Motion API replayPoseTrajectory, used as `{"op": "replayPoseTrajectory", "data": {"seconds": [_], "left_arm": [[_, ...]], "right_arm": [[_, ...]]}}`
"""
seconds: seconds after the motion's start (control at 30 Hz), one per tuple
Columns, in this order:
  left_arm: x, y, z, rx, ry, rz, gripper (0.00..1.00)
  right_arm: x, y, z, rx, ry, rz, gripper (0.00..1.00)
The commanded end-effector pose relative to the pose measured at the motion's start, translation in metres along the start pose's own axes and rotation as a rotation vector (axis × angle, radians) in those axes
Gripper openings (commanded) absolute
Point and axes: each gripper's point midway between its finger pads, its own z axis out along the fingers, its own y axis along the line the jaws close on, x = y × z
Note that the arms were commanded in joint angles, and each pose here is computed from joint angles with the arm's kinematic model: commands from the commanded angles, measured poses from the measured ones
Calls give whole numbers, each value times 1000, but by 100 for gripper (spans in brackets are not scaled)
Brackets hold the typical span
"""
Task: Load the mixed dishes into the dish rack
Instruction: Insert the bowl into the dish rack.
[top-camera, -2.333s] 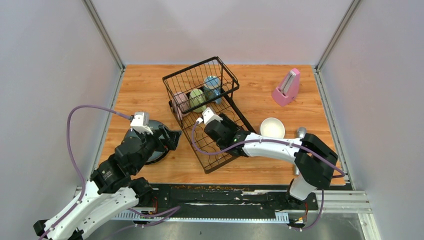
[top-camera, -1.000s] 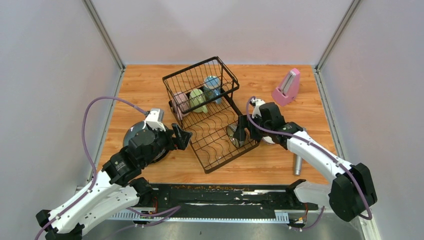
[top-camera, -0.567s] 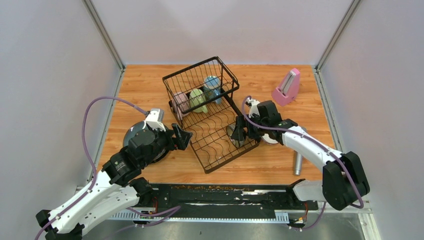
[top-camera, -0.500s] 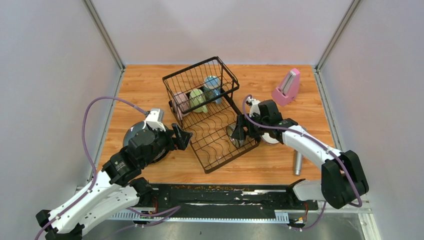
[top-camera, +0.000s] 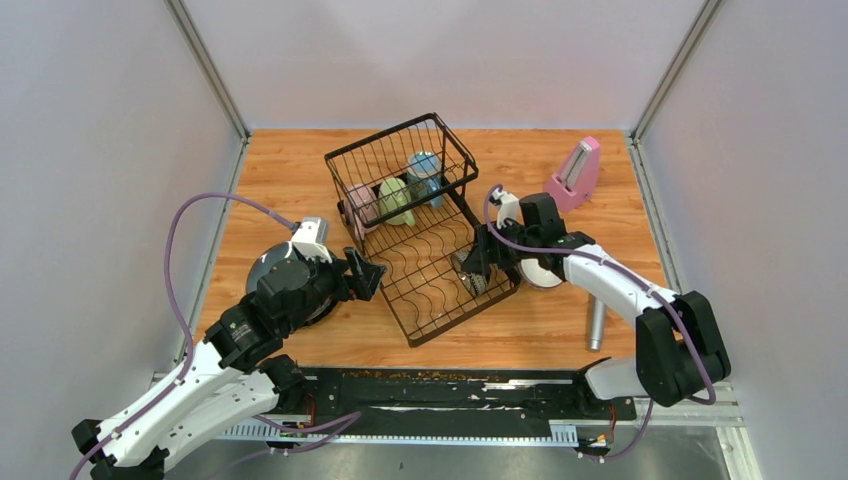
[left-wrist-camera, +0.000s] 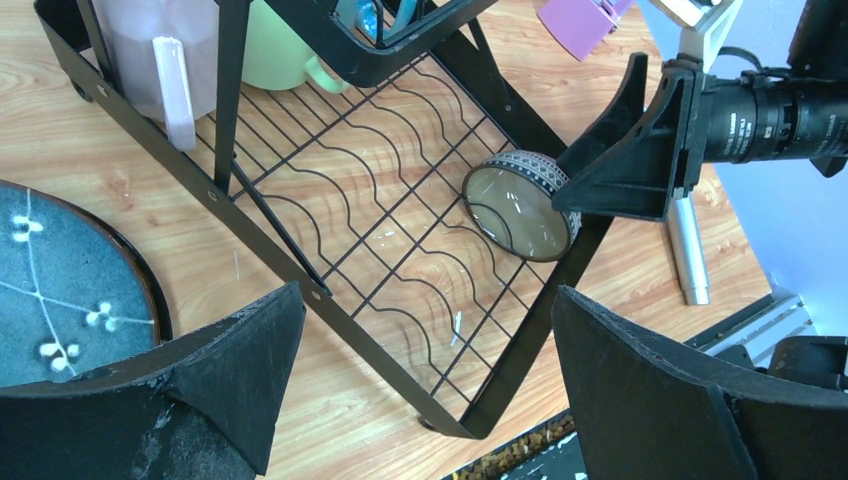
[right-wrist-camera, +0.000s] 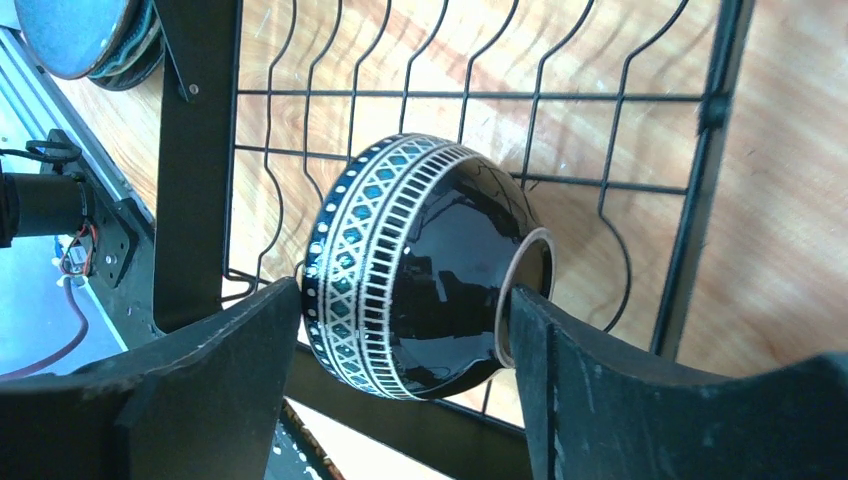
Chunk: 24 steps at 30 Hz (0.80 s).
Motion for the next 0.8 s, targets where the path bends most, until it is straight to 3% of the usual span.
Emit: {"op": "replayPoseTrajectory", "data": {"seconds": [0.0, 0.17, 0.3, 0.53, 0.77], "left_arm": [[-8, -7, 1, 26, -31, -15, 100], [-7, -6, 1, 23, -32, -17, 100], [-7, -6, 3, 23, -31, -19, 100], [-6, -8, 4, 27, -24, -18, 100], [-6, -7, 4, 22, -28, -20, 100]], "right_arm": [[-26, 23, -3, -112, -59, -74, 69], [-32, 22, -6, -88, -73, -79, 64], [-25, 22, -5, -94, -40, -68, 86], [-11, 18, 7, -92, 38, -47, 91], [-13, 8, 12, -19, 49, -42, 72]]}}
